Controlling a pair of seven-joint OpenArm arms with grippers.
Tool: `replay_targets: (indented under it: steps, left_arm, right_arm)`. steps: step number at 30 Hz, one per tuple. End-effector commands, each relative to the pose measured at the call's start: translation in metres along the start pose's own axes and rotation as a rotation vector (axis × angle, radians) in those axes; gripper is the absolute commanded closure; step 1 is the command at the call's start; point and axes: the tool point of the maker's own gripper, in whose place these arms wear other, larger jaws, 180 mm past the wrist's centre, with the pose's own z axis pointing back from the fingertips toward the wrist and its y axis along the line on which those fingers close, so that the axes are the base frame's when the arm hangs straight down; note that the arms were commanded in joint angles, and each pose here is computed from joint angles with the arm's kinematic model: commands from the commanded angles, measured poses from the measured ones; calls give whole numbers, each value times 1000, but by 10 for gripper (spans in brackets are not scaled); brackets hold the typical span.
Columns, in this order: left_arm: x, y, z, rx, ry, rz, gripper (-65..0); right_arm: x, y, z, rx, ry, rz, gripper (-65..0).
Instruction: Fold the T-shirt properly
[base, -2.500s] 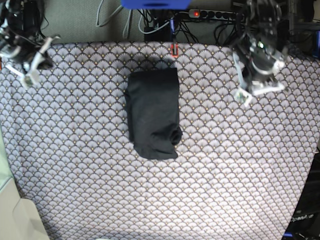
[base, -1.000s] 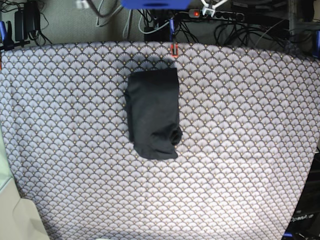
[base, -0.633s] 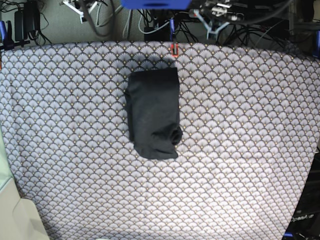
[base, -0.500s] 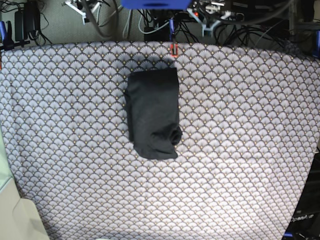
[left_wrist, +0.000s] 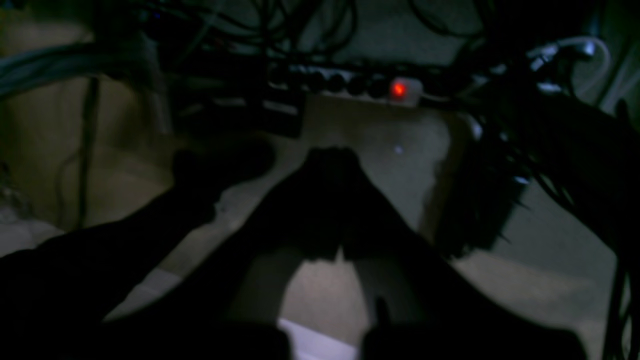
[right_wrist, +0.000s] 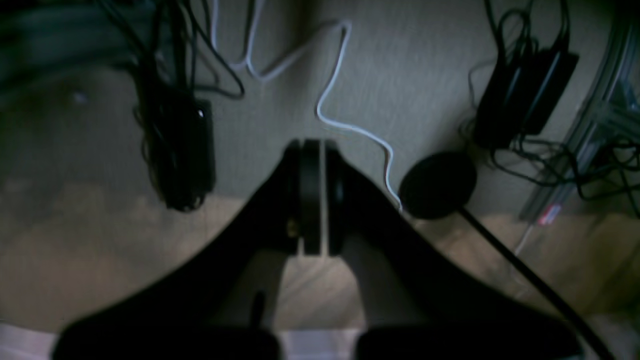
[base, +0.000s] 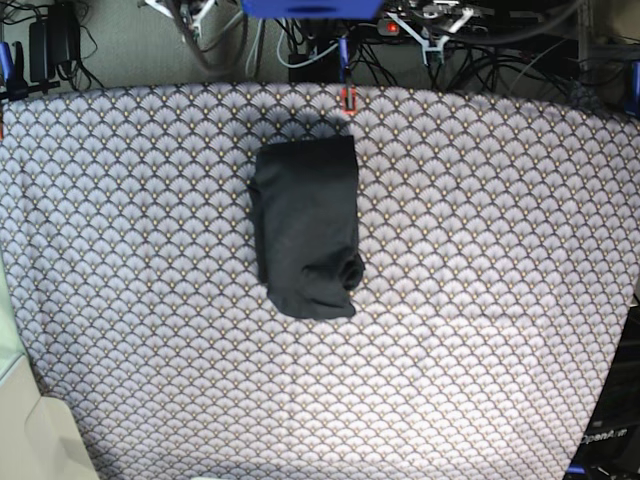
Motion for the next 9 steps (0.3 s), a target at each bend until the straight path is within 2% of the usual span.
replay_targets:
  steps: [1, 9]
  left_arm:
    - [7, 3, -1, 9, -22, 0, 0]
    - [-4, 15, -2, 22, -13, -16, 0]
  right_arm:
    - [-1, -4, 0, -12, -4, -2, 0]
    - [-9, -2, 3, -11, 11, -4, 0]
